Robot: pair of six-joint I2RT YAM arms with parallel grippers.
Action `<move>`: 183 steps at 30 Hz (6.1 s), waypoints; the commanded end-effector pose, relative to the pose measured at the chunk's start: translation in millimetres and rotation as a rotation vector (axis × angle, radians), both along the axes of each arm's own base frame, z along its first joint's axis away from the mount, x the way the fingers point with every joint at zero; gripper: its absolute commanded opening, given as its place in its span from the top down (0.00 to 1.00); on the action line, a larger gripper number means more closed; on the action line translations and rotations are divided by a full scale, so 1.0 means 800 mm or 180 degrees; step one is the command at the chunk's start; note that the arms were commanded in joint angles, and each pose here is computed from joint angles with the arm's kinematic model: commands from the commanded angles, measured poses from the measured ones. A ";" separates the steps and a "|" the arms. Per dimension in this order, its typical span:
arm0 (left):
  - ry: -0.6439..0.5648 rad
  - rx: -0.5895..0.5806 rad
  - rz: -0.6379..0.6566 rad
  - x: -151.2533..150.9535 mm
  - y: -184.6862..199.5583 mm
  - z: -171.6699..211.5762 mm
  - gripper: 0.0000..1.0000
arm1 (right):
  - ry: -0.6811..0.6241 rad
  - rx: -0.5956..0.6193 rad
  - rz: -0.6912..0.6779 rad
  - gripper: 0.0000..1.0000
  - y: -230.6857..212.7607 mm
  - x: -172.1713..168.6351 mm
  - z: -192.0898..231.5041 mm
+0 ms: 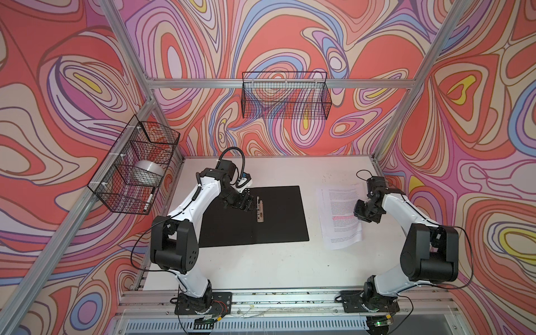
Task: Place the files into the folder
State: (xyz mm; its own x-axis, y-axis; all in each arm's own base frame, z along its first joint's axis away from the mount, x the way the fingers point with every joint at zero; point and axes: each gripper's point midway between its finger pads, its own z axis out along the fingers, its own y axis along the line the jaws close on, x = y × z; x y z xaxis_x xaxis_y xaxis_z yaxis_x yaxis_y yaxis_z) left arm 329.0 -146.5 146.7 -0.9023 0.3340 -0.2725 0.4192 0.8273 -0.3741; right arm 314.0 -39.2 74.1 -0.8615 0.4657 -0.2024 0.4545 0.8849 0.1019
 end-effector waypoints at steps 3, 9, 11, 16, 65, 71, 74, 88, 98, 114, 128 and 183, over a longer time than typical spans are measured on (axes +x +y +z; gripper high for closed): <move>-0.0039 -0.0040 -0.0037 -0.007 -0.003 0.020 0.22 | -0.0178 0.0157 0.0091 0.95 0.010 0.009 0.032; -0.0049 -0.0044 -0.0024 -0.005 -0.003 0.023 0.22 | -0.0327 0.0159 0.0184 1.00 0.012 0.016 0.076; -0.0051 -0.0050 -0.0022 -0.005 -0.004 0.024 0.22 | -0.0397 0.0206 0.0237 1.00 0.016 0.019 0.090; -0.0019 -0.0082 0.0005 -0.003 -0.006 0.023 0.22 | -0.0562 0.0345 0.0326 1.00 0.028 0.026 0.123; 0.0111 -0.0384 0.0815 0.055 0.035 0.051 0.22 | -0.1505 0.1744 0.1475 1.00 0.300 0.058 0.271; 0.0128 -0.0354 0.0778 0.047 0.039 0.047 0.22 | -0.1351 0.1788 0.1108 1.00 0.293 0.053 0.199; 0.0149 -0.0348 0.0776 0.044 0.041 0.045 0.22 | -0.1274 0.1685 0.0899 1.00 0.281 0.049 0.163; 0.0225 -0.0343 0.0747 0.039 0.041 0.036 0.22 | -0.0242 0.1046 0.0609 0.85 0.243 0.005 0.032; 0.0260 -0.0347 0.0737 0.040 0.040 0.032 0.22 | 0.0157 0.0640 0.0761 0.64 0.249 -0.004 -0.007; 0.0196 -0.0397 0.0571 0.048 0.026 0.039 0.23 | -0.0103 0.0499 0.0602 0.58 0.219 0.048 -0.005; 0.0278 -0.0301 0.0473 0.033 0.031 0.024 0.23 | 0.0055 0.0821 0.0708 0.59 0.210 0.106 -0.056; 0.0436 -0.0300 0.0465 0.007 0.032 0.009 0.24 | 0.0306 0.1370 0.0581 0.55 0.246 0.041 -0.055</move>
